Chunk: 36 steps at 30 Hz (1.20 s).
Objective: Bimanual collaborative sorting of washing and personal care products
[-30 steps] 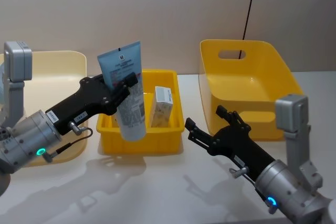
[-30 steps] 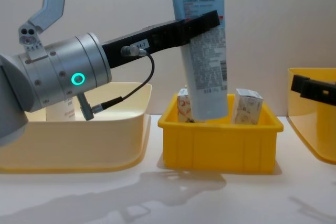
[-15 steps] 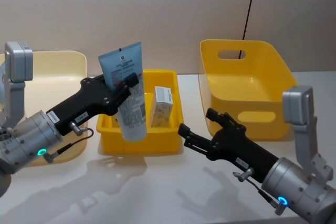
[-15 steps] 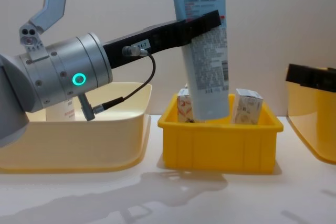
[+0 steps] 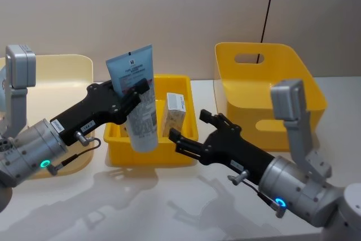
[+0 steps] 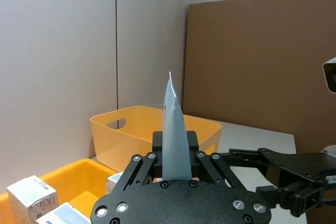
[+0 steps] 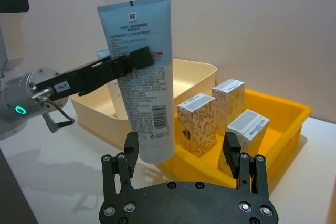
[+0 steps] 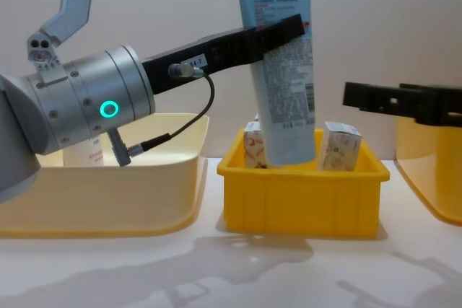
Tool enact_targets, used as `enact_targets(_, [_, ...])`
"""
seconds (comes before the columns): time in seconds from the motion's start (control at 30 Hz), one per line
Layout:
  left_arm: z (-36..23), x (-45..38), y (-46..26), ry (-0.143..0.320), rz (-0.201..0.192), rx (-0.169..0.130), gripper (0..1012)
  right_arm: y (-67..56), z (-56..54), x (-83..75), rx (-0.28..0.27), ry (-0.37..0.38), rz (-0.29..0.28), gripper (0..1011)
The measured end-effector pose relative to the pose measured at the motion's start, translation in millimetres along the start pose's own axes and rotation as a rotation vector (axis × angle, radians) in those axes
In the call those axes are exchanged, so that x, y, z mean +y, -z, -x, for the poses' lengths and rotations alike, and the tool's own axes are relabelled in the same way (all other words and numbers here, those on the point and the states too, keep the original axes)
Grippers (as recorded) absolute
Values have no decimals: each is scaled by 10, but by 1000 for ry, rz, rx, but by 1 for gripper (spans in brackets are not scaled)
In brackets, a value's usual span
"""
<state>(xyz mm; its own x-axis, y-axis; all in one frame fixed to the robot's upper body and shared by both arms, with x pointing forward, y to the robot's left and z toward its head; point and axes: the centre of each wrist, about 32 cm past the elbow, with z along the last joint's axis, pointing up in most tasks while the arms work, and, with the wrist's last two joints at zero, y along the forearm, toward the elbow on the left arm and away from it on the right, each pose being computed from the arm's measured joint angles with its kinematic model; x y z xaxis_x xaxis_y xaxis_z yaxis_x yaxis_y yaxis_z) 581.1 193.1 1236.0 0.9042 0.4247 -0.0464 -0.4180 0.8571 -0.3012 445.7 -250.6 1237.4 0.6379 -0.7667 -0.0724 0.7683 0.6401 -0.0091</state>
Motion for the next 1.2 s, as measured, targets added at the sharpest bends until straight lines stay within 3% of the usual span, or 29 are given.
enact_targets(0.7, [0, 0, 0, 0, 0, 0, 251, -15, 99, 544, -56, -52, 49, 1001])
enact_targets(1.2, [-1, 0, 0, 0, 0, 0, 252, 29, 202, 795, -74, -44, 93, 1001])
